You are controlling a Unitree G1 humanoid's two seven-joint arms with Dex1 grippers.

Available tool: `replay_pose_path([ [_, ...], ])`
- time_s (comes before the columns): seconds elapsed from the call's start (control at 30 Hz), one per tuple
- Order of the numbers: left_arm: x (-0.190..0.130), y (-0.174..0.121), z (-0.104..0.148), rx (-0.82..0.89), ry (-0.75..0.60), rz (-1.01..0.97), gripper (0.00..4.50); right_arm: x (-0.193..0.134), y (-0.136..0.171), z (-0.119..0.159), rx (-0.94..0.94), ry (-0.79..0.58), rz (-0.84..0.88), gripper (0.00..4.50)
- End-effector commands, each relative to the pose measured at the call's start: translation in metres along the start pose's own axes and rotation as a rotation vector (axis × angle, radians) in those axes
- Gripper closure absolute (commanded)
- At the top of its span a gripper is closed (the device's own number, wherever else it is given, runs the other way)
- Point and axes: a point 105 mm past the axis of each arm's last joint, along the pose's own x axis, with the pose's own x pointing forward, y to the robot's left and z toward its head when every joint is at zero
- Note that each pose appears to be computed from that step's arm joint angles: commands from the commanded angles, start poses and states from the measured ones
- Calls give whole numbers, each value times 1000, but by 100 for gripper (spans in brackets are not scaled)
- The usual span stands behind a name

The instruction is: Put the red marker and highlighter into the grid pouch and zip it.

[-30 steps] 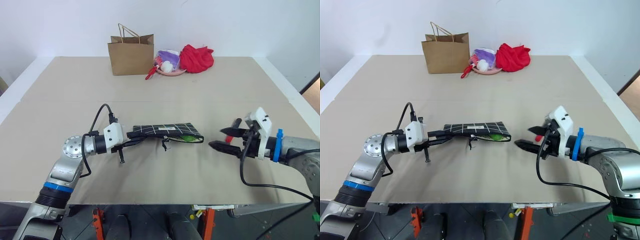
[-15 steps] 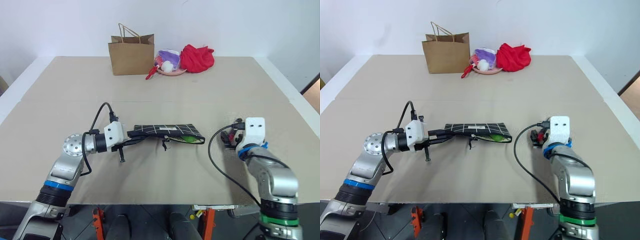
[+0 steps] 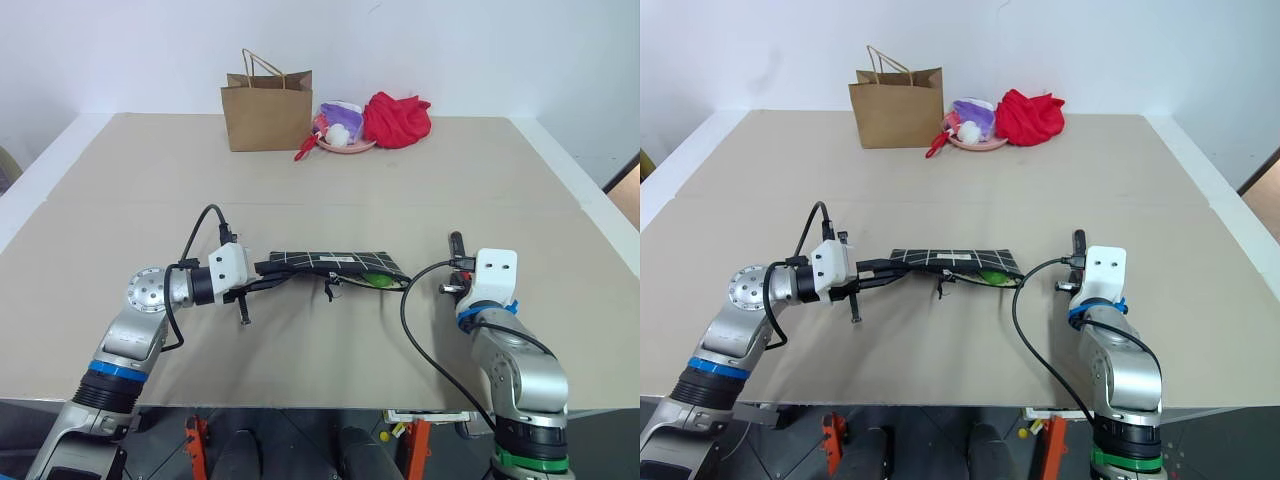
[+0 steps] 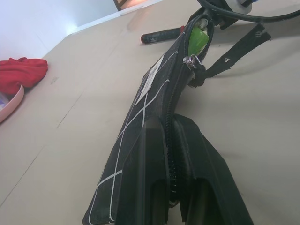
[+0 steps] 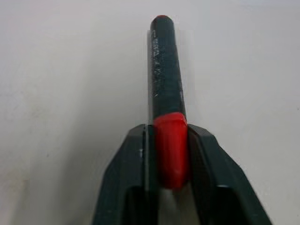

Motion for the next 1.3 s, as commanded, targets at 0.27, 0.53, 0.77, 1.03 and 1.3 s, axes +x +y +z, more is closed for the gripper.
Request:
replay_pose_path([
  [0.27,-1,8,9,46,-18,6,450,-16,8,50,-210,-161,340,395],
  [0.53,0,10,8,47,-17,4,450,-93,54,100,-304,-329,1066,395],
  [0.77,0,7,7,45,-14,-4,450,-116,53,71,-335,-93,1305,395],
  [1.03,-2,7,7,45,-13,4,450,-108,46,51,-316,60,1267,395],
  [1.3,-2,7,8,44,-12,5,450,-96,38,46,-314,116,1186,395],
])
